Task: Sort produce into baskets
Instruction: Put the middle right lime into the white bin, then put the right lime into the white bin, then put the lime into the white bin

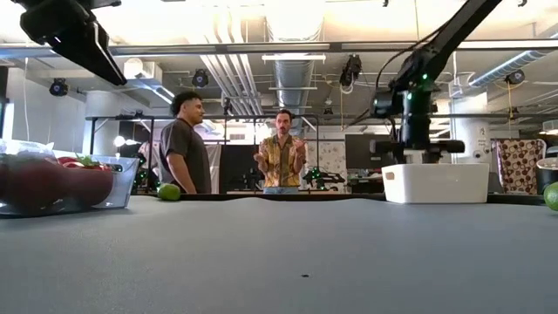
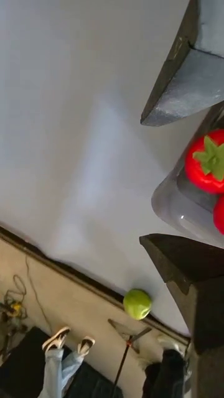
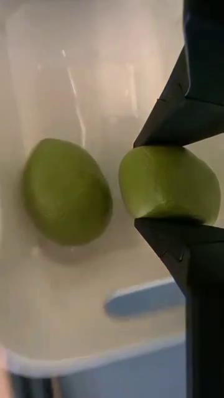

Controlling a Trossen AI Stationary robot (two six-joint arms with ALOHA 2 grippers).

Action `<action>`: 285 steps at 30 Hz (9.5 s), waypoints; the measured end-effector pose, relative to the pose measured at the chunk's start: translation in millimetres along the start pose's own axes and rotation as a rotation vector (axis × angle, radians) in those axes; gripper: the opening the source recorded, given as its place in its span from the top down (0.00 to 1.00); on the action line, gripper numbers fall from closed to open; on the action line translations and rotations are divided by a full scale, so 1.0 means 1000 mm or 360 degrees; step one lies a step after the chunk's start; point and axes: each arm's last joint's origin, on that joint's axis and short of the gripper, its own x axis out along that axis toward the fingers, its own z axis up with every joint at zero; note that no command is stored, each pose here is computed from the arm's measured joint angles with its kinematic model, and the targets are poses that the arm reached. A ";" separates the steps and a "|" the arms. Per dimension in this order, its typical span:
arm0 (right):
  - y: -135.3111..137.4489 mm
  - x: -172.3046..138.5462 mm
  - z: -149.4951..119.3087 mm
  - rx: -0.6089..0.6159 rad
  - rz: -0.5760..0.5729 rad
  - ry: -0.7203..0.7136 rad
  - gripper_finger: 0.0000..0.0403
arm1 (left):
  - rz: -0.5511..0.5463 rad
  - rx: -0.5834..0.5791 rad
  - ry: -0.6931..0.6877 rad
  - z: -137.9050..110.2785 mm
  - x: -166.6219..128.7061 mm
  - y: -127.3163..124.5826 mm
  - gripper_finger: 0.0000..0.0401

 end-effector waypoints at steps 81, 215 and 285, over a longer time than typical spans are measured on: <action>0.005 -0.053 -0.220 -0.1711 -0.0266 0.0949 0.56 | -0.0280 -0.0042 0.0182 -0.002 0.001 -0.006 0.31; 0.013 -0.183 -0.062 -0.1077 0.0583 -0.0529 0.11 | -0.0126 -0.0874 0.0962 0.083 0.241 0.191 0.71; 0.142 -0.013 -0.243 -0.1973 0.0711 -0.0412 0.20 | -0.0475 -0.0935 -0.0155 0.038 0.047 -0.034 0.30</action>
